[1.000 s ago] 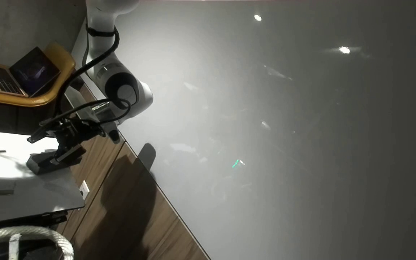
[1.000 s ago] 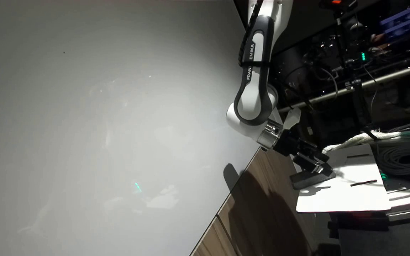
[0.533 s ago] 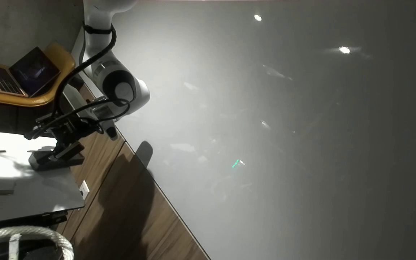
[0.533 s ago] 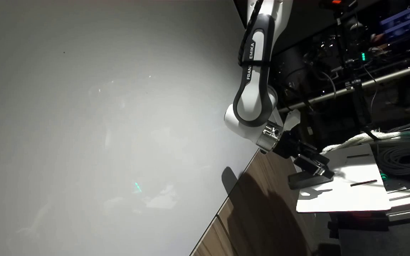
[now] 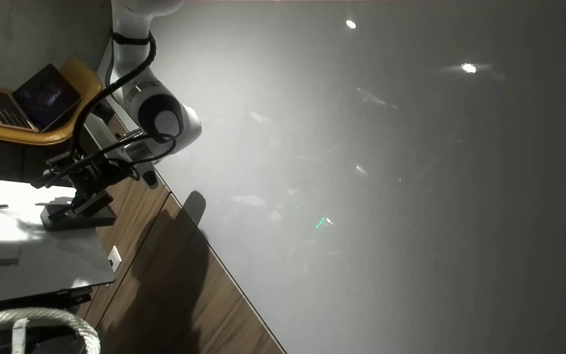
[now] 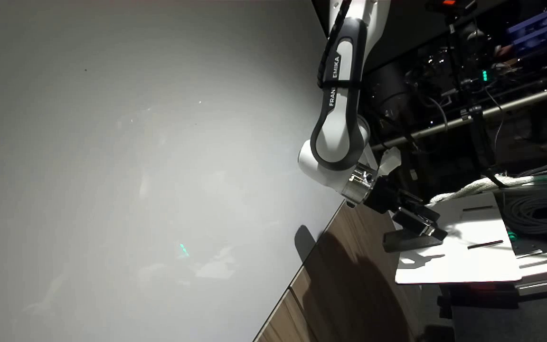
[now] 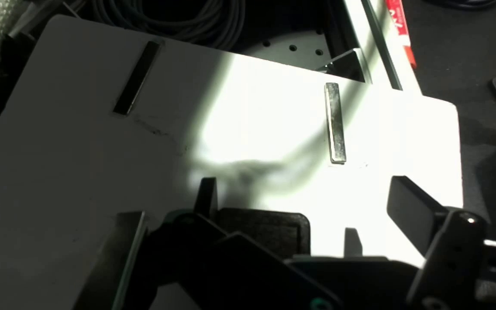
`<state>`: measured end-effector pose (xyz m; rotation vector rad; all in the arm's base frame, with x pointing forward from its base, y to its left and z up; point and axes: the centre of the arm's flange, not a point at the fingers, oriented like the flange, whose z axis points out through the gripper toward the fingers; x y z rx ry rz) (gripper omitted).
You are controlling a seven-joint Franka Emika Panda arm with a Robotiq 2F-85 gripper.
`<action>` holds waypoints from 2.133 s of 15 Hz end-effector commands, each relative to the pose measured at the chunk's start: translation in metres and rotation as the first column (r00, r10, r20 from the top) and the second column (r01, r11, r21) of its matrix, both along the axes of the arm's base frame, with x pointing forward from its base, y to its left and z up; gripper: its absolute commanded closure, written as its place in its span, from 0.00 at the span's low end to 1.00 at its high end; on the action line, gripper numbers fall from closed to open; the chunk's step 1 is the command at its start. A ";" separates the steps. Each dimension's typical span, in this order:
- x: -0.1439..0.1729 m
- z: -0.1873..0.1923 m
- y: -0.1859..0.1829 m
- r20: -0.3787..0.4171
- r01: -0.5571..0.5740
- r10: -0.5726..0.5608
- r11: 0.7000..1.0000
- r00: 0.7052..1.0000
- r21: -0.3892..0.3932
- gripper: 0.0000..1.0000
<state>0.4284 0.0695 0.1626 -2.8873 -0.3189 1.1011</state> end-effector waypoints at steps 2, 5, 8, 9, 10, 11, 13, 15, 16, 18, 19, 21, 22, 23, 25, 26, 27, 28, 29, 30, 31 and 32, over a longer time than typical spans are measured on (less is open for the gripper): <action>0.000 0.001 0.001 -0.010 0.006 -0.006 1.000 1.000 0.025 0.00; 0.000 0.002 0.000 -0.008 0.004 -0.004 1.000 1.000 0.021 0.00; 0.001 0.009 -0.007 0.011 0.014 -0.014 1.000 1.000 0.002 0.00; 0.002 0.014 -0.010 0.021 0.017 -0.017 1.000 1.000 -0.002 0.00; 0.004 0.017 -0.012 0.030 0.019 -0.019 1.000 0.999 -0.003 0.00; 0.006 0.021 -0.014 0.039 0.023 -0.023 1.000 0.999 -0.002 0.00; 0.009 0.032 -0.017 0.063 0.024 -0.024 1.000 0.998 -0.008 0.00; 0.014 0.045 -0.018 0.093 0.021 -0.020 1.000 0.995 -0.015 0.00; 0.016 0.053 -0.016 0.109 0.019 -0.017 1.000 0.994 -0.015 0.00; 0.020 0.076 -0.008 0.148 0.009 -0.008 1.000 0.989 -0.005 0.00; 0.023 0.087 -0.004 0.172 0.003 -0.002 1.000 0.985 -0.006 0.00; 0.027 0.111 0.003 0.236 -0.012 0.014 1.000 0.972 -0.011 0.00; 0.029 0.123 0.006 0.274 -0.019 0.021 1.000 0.962 -0.012 0.00; 0.029 0.135 0.008 0.309 -0.024 0.027 1.000 0.951 -0.013 0.00; 0.028 0.160 0.011 0.382 -0.032 0.033 0.999 0.924 -0.007 0.00; 0.027 0.171 0.010 0.415 -0.033 0.033 0.999 0.909 -0.008 0.00; 0.026 0.182 0.010 0.454 -0.027 0.027 1.000 0.890 -0.007 0.00; 0.025 0.193 0.011 0.496 -0.019 0.020 1.000 0.868 -0.007 0.00; 0.024 0.204 0.014 0.540 -0.017 0.015 1.000 0.841 -0.002 0.00; 0.021 0.212 0.016 0.575 -0.018 0.015 1.000 0.818 -0.002 0.00; 0.019 0.221 0.018 0.609 -0.021 0.018 1.000 0.793 -0.001 0.00; 0.015 0.230 0.019 0.636 -0.028 0.026 1.000 0.771 -0.007 0.00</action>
